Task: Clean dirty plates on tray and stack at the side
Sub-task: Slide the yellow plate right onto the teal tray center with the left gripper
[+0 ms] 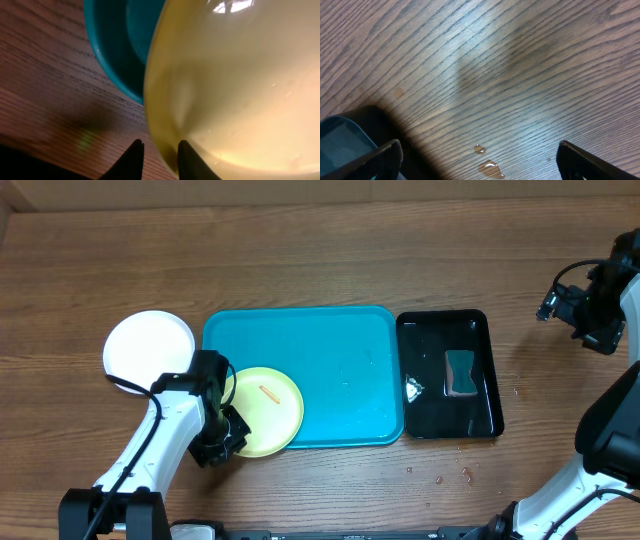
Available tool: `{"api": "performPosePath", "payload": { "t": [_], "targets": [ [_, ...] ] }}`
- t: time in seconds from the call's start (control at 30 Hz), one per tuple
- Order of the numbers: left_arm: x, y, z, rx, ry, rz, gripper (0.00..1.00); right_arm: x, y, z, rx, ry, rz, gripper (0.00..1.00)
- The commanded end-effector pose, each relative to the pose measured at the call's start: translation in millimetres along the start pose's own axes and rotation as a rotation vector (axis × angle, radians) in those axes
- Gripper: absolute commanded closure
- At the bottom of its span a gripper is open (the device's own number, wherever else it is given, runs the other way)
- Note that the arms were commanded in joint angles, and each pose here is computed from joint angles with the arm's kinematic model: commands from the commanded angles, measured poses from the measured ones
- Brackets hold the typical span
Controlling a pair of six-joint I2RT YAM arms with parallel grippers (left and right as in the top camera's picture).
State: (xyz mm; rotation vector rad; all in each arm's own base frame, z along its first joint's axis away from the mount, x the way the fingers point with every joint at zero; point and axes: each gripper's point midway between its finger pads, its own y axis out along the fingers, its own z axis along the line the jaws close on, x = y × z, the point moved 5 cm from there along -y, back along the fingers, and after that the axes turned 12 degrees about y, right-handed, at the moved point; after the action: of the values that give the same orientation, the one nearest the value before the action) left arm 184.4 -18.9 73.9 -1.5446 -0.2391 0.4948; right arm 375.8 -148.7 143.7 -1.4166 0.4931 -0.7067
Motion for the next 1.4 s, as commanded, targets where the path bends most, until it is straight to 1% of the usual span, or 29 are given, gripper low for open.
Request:
{"api": "performPosePath", "payload": {
  "t": [0.0, 0.17, 0.47, 0.6, 0.7, 0.77, 0.87, 0.97, 1.07, 1.2, 1.37],
  "targets": [
    [0, 6, 3, 0.017, -0.027, -0.001, 0.82, 5, -15, 4, 0.020, -0.002, -0.046, 0.00],
    [4, 6, 0, 0.000, -0.027, -0.022, 0.95, 5, -15, 4, 0.020, -0.002, -0.046, 0.00],
    [17, 1, -9, -0.039, -0.020, -0.084, 0.96, 5, -15, 4, 0.020, -0.002, -0.046, 0.00],
    [32, -11, -27, -0.147, -0.002, -0.138, 0.96, 5, -15, 4, 0.020, -0.002, -0.046, 0.00],
    [43, -18, -48, -0.280, 0.083, -0.186, 0.96, 5, -15, 4, 0.020, -0.002, -0.046, 0.00],
    [50, -22, -55, -0.321, 0.102, -0.227, 0.96, 5, -15, 4, 0.020, -0.002, -0.046, 0.00],
    [57, -25, -60, -0.342, 0.108, -0.264, 0.96, 5, -15, 4, 0.020, -0.002, -0.046, 0.00],
    [60, -27, -62, -0.351, 0.112, -0.282, 0.96, 5, -15, 4, 0.020, -0.002, -0.046, 0.00],
    [63, -34, -63, -0.348, 0.149, -0.297, 0.96, 5, -15, 4, 0.020, -0.002, -0.046, 0.00],
    [73, -54, -64, -0.291, 0.174, -0.317, 0.96, 5, -15, 4, 0.020, -0.002, -0.046, 0.00],
    [90, -71, -78, -0.209, 0.239, -0.274, 0.96, 5, -15, 4, 0.020, -0.002, -0.046, 0.00]
  ]
}}
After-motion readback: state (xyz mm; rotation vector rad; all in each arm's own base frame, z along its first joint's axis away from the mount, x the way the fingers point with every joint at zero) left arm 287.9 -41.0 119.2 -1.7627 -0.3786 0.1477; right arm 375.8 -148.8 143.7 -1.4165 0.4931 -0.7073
